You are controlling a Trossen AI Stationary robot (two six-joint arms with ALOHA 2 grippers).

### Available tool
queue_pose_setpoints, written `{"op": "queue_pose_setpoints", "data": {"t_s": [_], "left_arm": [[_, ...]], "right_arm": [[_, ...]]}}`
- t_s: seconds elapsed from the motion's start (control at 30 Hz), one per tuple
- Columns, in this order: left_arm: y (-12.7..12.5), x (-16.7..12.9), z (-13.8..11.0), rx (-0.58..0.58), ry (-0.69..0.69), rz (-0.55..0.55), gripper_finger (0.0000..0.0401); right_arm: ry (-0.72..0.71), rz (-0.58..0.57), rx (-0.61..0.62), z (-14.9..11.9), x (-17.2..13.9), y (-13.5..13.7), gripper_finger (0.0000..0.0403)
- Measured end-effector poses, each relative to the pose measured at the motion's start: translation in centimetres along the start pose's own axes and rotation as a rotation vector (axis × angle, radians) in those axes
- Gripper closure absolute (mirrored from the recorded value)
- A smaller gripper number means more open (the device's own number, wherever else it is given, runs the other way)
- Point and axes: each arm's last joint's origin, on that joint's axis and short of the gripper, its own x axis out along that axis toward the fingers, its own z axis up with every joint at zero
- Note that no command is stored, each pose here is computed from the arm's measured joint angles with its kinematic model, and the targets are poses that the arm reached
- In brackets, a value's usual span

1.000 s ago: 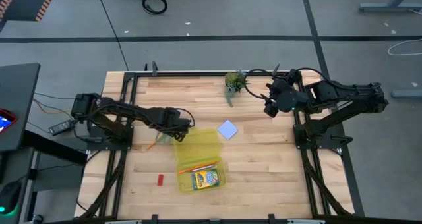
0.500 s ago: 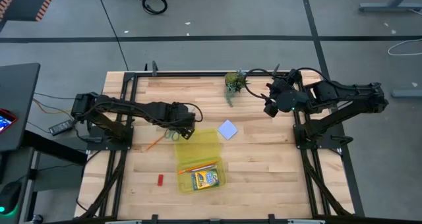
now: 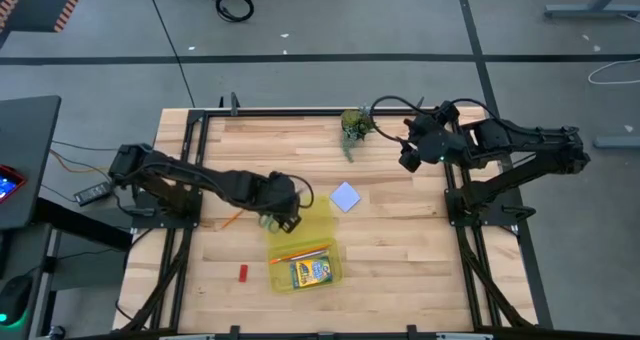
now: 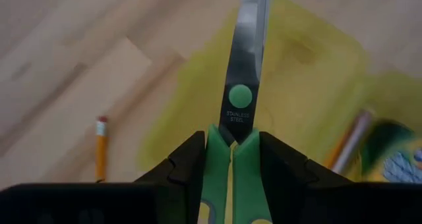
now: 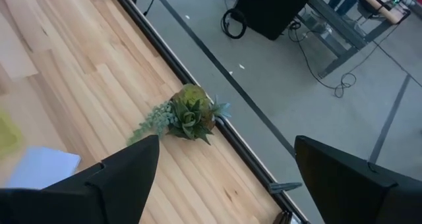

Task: Pack school essentials
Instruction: Put the green scissors into the yellow supply box

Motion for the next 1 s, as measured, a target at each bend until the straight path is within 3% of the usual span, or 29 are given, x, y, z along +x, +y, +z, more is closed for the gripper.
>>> {"op": "queue_pose_setpoints", "data": {"t_s": [0.33,0.53,0.7,1.0], "left_arm": [[-5.4,0.1,-1.2,0.208,0.047,-0.111,0.0278],[-8.7,0.8,-1.6,0.296,0.109,-0.114,0.0278],[-10.6,1.8,-2.8,0.27,0.156,-0.126,0.0275],[-11.7,2.8,-4.6,0.204,0.181,-0.085,0.0275]], "right_arm": [[-0.016,0.01,0.017,0.2,0.0,0.1,0.0044],[-0.014,0.027,0.02,0.2,0.0,0.1,0.0044],[-0.012,0.037,0.017,0.3,0.0,0.2,0.0044],[-0.015,0.069,-0.023,0.4,0.0,0.3,0.0044]]}}
